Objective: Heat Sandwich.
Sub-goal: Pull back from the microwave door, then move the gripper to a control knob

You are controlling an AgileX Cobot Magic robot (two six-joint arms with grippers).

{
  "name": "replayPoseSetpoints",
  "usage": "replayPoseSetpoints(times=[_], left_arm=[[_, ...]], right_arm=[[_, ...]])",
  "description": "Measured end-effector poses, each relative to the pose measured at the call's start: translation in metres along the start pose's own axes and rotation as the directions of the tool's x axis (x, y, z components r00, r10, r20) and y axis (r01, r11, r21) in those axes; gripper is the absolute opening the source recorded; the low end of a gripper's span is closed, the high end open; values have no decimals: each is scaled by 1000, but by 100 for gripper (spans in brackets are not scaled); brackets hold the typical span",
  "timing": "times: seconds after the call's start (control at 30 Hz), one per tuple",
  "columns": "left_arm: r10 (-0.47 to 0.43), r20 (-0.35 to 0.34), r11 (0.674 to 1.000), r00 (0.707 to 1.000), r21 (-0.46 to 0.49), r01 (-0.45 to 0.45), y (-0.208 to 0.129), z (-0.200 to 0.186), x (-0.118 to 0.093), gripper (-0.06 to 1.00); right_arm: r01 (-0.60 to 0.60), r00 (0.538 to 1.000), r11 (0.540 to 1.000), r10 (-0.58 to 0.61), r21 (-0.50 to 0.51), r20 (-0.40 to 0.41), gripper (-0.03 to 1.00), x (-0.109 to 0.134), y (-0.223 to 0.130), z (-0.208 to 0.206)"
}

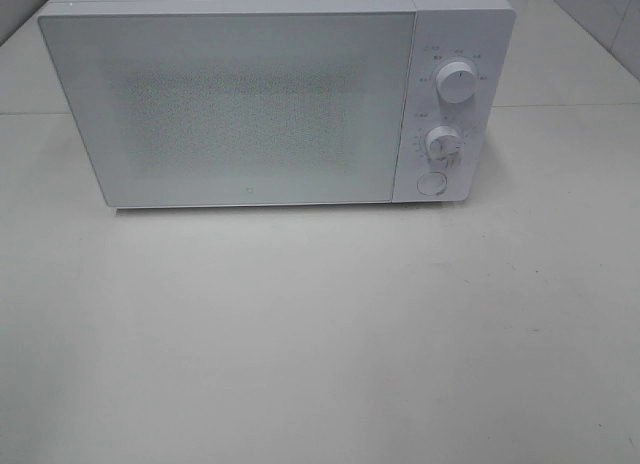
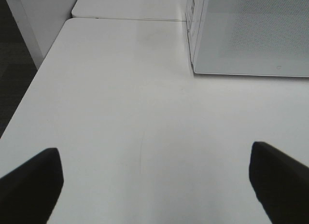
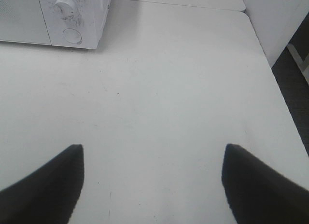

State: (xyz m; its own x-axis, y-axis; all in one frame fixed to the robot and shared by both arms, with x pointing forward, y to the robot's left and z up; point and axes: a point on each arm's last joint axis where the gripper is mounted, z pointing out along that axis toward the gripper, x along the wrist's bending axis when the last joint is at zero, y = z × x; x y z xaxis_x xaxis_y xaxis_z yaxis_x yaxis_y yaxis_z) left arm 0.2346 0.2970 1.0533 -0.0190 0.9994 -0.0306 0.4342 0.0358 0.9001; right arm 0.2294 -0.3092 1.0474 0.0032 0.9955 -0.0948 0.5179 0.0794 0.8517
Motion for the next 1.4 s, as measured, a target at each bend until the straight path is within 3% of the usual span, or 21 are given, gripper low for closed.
replayPoseSetpoints(times=[0.7, 1.4], left_arm=[[0, 0, 1000, 1000, 0, 0, 0, 0, 0, 98], [0, 0, 1000, 1000, 0, 0, 0, 0, 0, 98]], right_arm=[[-31, 999, 999, 30, -38, -22, 76, 1, 6, -4], [-11, 999, 1000, 11, 5, -40, 76, 6, 57, 46]])
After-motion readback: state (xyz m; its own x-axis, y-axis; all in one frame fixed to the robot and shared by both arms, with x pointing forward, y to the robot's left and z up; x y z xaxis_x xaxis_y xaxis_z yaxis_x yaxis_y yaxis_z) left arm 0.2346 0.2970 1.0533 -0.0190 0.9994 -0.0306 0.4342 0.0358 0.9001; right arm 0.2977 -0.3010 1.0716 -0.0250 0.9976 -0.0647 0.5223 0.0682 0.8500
